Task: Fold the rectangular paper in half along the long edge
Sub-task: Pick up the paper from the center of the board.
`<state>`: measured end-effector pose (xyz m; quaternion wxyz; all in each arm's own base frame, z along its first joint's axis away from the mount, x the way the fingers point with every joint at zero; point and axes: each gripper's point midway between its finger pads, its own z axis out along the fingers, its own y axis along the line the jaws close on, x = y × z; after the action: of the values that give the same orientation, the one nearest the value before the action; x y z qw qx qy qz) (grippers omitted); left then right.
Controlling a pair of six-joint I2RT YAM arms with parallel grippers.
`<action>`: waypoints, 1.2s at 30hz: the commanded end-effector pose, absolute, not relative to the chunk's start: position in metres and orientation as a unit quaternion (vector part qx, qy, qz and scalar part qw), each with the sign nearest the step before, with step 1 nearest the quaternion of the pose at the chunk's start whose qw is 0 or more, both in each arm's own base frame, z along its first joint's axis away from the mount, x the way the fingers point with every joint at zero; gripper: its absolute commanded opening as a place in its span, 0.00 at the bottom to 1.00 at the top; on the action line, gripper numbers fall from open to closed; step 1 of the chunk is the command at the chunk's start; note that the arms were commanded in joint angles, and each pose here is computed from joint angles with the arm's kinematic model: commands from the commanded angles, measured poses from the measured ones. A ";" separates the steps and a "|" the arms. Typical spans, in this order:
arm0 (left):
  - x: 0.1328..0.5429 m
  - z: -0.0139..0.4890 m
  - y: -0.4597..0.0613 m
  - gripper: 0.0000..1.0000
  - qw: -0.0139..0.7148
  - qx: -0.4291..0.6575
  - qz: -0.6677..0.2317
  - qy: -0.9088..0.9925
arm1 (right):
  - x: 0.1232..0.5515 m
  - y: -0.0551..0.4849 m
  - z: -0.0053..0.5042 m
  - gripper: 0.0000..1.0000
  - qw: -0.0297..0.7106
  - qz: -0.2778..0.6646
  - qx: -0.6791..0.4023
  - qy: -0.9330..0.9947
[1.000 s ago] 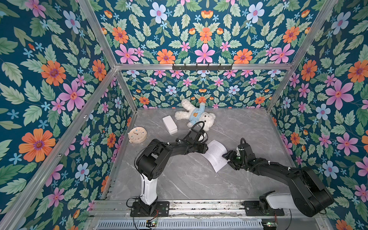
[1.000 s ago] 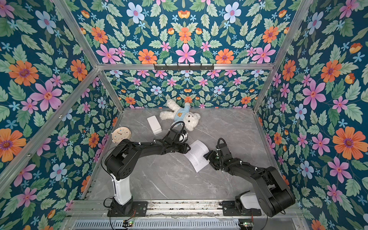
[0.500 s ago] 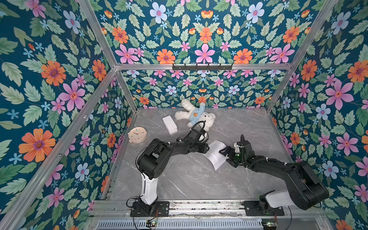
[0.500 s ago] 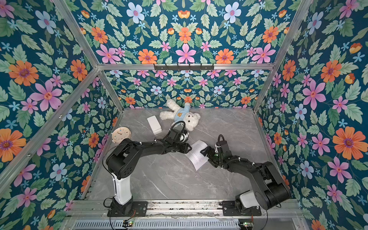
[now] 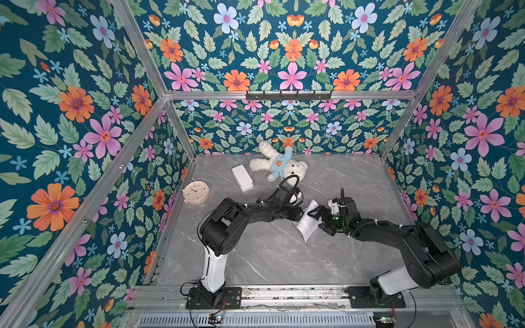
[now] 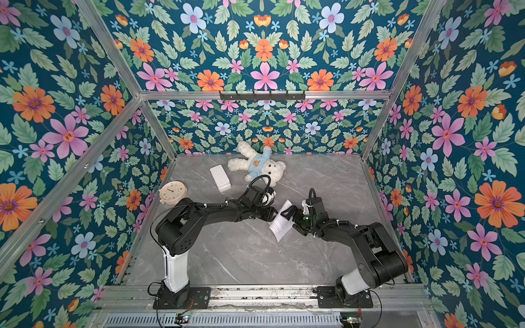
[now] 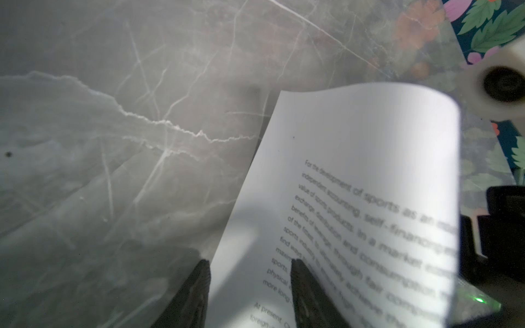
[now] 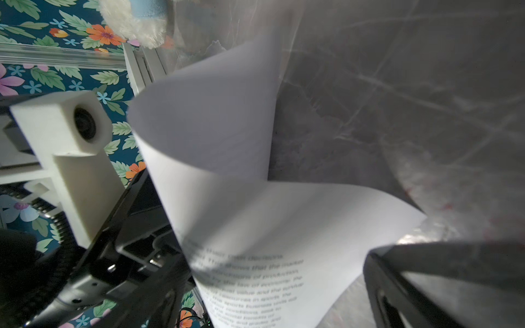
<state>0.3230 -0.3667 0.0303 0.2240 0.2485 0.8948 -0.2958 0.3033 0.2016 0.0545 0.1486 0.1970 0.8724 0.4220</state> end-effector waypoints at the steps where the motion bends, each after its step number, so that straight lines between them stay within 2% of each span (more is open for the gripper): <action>1: 0.302 0.004 -0.347 0.50 0.162 0.243 -0.260 0.920 | 0.302 0.203 0.056 0.99 0.149 0.426 0.187 0.872; 7: 0.300 0.007 -0.352 0.50 0.162 0.248 -0.266 0.918 | 0.305 0.207 0.061 0.99 0.154 0.436 0.176 0.869; 12: 0.301 0.004 -0.349 0.51 0.164 0.247 -0.256 0.920 | 0.303 0.205 0.057 0.92 0.146 0.427 0.185 0.873; 14: 0.302 0.005 -0.348 0.51 0.166 0.246 -0.254 0.921 | 0.302 0.203 0.056 0.87 0.144 0.426 0.189 0.873; 16: 0.303 0.004 -0.347 0.51 0.167 0.246 -0.251 0.921 | 0.302 0.202 0.055 0.77 0.143 0.425 0.194 0.873; 20: 0.305 0.008 -0.346 0.53 0.176 0.245 -0.246 0.921 | 0.302 0.200 0.054 0.69 0.142 0.423 0.199 0.872; 23: 0.309 0.011 -0.343 0.54 0.187 0.244 -0.238 0.921 | 0.301 0.198 0.052 0.54 0.139 0.422 0.203 0.872; 28: 0.314 0.017 -0.339 0.55 0.204 0.240 -0.226 0.922 | 0.302 0.197 0.054 0.52 0.142 0.424 0.202 0.871; 31: 0.321 0.030 -0.335 0.56 0.228 0.232 -0.218 0.920 | 0.302 0.196 0.057 0.47 0.148 0.423 0.201 0.871; 36: 0.339 0.065 -0.318 0.66 0.301 0.204 -0.189 0.912 | 0.304 0.195 0.065 0.46 0.164 0.426 0.189 0.869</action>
<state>0.3251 -0.3328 0.0528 0.2610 0.2267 0.9115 -0.2230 0.3012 0.1958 0.0600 0.1519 0.1948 0.8707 0.4253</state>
